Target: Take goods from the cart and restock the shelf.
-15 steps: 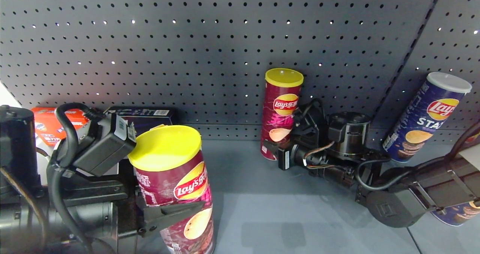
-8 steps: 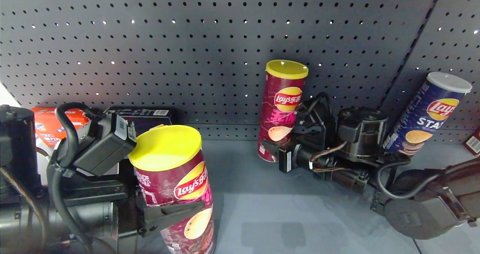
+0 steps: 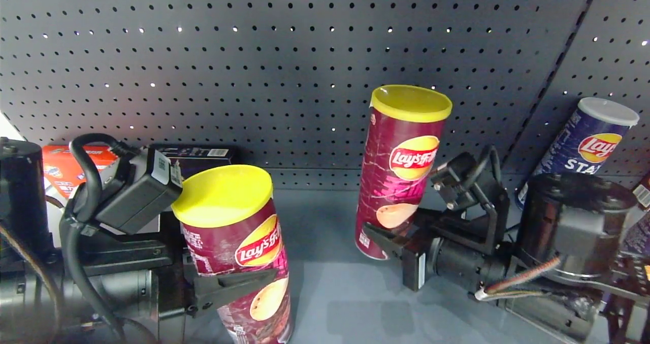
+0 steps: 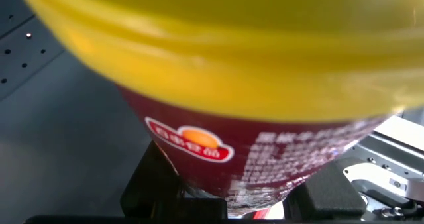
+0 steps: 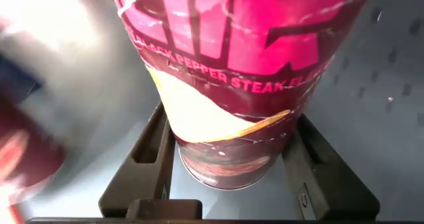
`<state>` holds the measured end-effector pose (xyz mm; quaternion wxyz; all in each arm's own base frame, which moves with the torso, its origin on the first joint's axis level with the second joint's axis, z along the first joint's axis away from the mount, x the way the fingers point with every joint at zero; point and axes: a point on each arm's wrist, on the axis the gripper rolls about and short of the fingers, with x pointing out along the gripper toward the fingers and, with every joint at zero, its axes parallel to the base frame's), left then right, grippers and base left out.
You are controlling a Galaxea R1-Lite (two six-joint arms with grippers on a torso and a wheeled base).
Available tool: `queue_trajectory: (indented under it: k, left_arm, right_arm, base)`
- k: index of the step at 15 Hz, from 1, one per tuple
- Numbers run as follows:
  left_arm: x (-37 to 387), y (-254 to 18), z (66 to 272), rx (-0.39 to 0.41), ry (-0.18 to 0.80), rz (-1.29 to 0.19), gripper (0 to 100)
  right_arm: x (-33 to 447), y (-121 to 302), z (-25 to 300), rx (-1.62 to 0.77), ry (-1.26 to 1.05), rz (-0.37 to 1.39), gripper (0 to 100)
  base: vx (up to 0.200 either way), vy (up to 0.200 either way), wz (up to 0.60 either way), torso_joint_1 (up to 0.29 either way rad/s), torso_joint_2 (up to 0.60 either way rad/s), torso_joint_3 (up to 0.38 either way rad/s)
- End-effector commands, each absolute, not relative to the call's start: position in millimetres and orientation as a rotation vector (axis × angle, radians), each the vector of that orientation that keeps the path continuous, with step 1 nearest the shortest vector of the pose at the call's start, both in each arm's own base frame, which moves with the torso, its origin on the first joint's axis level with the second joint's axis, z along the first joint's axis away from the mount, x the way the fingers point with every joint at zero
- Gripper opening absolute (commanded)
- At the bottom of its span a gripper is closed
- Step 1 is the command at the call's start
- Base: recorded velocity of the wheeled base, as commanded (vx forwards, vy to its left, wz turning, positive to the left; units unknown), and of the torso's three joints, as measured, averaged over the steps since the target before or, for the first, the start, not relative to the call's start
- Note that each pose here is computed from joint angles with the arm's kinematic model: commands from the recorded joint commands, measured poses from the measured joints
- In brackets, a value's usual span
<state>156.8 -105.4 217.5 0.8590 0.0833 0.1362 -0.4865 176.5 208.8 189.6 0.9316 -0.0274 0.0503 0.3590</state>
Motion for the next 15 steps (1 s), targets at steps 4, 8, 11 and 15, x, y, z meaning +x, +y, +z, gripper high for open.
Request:
queue_trajectory:
  k: [4,8,11,15]
  left_arm:
    - [159,-106,229,0.175,0.252,-1.010,0]
    - [162,-107,227,0.178,0.264,-0.996,0]
    - [163,-108,226,0.178,0.271,-0.996,0]
    - [164,-108,225,0.178,0.276,-0.993,0]
  right_arm:
    - [140,198,183,-0.031,0.107,0.812,0]
    - [122,191,160,-0.041,0.113,0.850,0]
    - [118,191,154,-0.053,0.132,0.863,0]
    - [119,195,141,-0.067,0.155,0.867,0]
  base:
    - [0.000,0.000,0.00,0.000,0.00,0.000]
    - [0.000,0.000,0.00,0.000,0.00,0.000]
    - [0.000,0.000,0.00,0.000,0.00,0.000]
    - [0.000,0.000,0.00,0.000,0.00,0.000]
